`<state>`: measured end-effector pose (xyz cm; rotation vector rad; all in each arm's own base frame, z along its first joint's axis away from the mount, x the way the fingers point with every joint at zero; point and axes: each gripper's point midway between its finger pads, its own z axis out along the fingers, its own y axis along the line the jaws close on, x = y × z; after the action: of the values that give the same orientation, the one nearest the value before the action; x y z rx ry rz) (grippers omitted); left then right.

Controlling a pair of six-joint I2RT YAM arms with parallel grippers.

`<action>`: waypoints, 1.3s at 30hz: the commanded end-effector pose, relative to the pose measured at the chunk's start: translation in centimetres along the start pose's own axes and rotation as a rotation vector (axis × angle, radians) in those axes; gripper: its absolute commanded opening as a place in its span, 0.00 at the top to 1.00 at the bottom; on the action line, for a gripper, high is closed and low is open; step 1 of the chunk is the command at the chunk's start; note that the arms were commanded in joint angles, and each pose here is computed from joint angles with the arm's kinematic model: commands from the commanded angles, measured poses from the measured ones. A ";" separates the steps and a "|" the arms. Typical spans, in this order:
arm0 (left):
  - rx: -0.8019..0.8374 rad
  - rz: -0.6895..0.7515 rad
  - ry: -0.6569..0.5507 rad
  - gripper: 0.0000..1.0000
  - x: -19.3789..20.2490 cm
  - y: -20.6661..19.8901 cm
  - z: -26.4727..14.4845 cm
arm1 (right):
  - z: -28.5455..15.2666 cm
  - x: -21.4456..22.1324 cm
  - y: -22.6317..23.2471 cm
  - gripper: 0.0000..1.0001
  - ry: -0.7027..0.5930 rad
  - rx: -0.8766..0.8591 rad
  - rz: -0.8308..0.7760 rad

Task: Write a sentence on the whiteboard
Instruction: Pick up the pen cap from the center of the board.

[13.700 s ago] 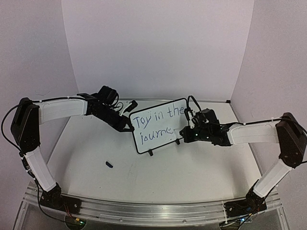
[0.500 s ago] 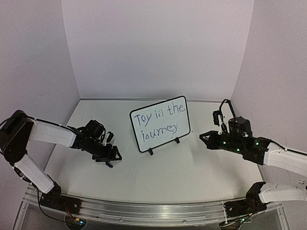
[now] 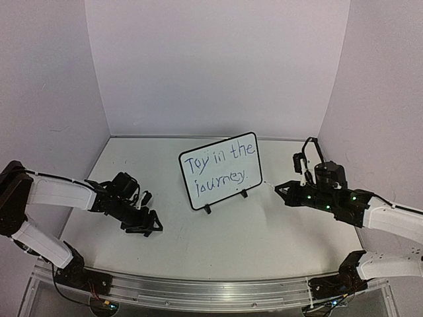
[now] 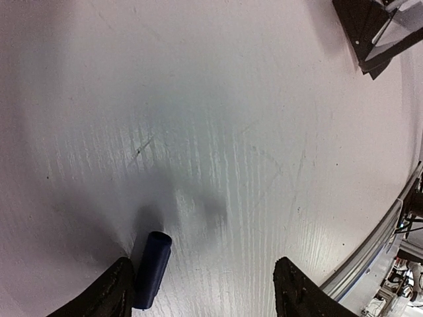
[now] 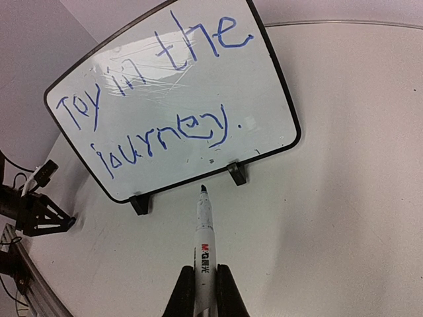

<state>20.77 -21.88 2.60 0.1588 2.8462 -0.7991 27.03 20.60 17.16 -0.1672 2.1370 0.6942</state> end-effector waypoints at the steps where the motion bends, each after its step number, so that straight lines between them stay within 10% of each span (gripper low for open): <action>1: 0.015 -0.002 0.036 0.31 1.2 -0.4 -0.1 | 0.2 -0.2 0.2 1.00 -0.010 -0.014 0.005; 39: -0.295 0.092 0.032 0.86 1.7 1.5 0.1 | -0.2 0.1 0.0 1.00 -0.020 -0.012 0.017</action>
<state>18.70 -20.25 0.95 0.2620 2.9381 -0.3809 26.69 20.38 16.03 -0.1618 2.1590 0.6910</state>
